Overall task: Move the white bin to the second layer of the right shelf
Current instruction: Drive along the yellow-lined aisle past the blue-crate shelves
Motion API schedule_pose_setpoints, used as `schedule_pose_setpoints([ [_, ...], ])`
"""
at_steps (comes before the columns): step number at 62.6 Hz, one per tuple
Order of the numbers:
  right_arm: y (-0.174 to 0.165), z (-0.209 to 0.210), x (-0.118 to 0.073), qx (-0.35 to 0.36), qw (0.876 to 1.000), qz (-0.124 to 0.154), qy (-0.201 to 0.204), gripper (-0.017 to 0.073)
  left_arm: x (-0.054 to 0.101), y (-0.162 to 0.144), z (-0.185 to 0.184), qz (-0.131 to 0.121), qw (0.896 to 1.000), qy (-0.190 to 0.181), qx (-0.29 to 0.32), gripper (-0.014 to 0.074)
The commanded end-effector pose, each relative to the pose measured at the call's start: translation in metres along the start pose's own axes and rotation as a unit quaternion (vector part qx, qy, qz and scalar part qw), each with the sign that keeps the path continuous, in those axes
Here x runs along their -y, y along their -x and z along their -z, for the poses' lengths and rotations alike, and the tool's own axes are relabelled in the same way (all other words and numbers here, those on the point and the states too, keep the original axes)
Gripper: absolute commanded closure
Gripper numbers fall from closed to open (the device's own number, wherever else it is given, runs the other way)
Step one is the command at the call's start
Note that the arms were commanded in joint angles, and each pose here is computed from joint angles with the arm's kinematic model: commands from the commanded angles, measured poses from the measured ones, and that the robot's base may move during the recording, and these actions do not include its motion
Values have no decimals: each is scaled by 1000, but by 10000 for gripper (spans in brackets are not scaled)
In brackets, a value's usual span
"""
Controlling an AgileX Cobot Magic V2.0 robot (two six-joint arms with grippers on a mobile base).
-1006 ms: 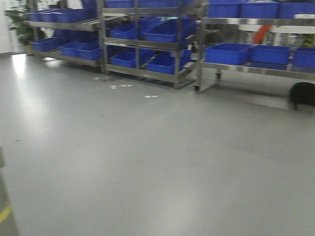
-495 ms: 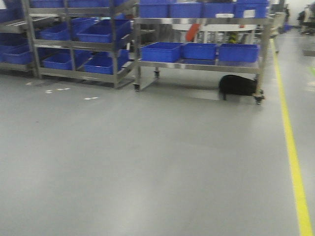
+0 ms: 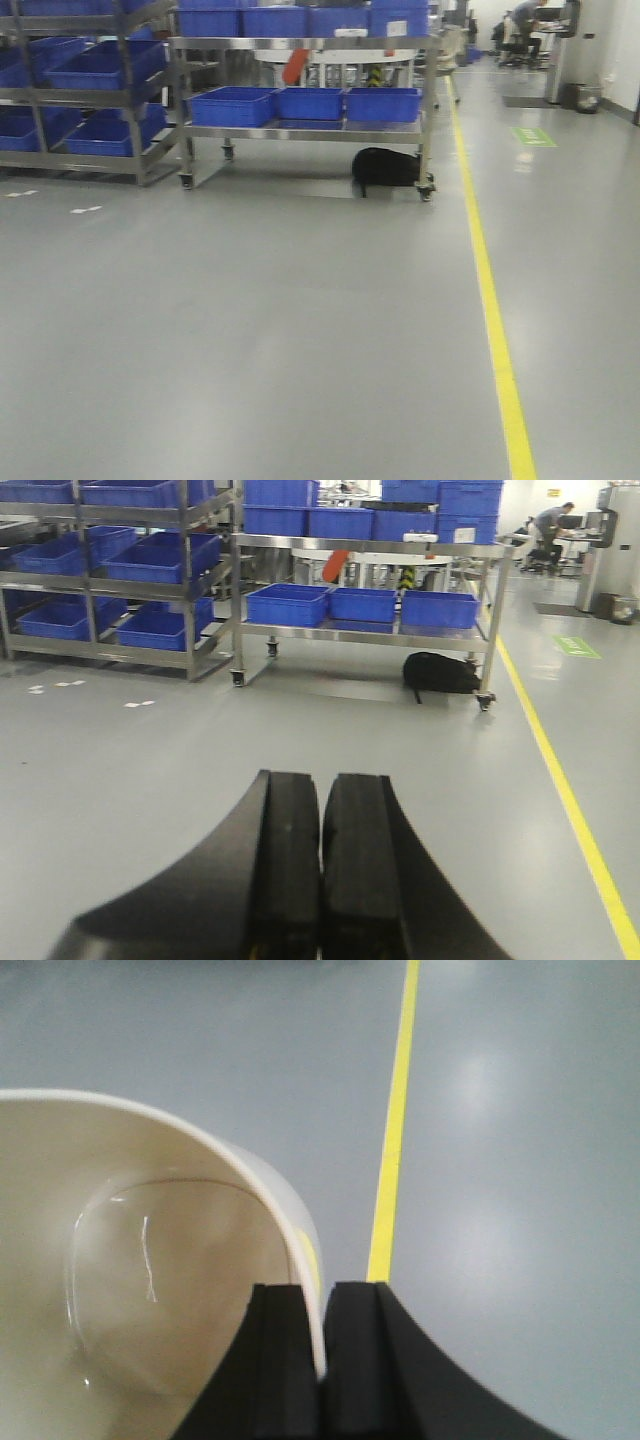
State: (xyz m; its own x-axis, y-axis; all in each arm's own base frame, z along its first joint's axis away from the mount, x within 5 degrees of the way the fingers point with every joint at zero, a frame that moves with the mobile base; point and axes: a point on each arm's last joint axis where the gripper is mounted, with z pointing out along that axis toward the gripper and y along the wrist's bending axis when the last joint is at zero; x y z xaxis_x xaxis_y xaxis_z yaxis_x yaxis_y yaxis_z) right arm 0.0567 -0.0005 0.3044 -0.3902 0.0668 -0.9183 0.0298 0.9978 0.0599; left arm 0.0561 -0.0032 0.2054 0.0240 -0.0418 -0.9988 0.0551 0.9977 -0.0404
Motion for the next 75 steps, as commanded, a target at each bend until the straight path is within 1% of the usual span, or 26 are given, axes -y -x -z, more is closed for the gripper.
schedule_pose_setpoints([
  [1,16,4,-1,58,998,0,0,512,0,-1,0,5,999,0,35,509],
  [75,16,4,-1,58,998,0,0,512,0,-1,0,5,999,0,35,509],
])
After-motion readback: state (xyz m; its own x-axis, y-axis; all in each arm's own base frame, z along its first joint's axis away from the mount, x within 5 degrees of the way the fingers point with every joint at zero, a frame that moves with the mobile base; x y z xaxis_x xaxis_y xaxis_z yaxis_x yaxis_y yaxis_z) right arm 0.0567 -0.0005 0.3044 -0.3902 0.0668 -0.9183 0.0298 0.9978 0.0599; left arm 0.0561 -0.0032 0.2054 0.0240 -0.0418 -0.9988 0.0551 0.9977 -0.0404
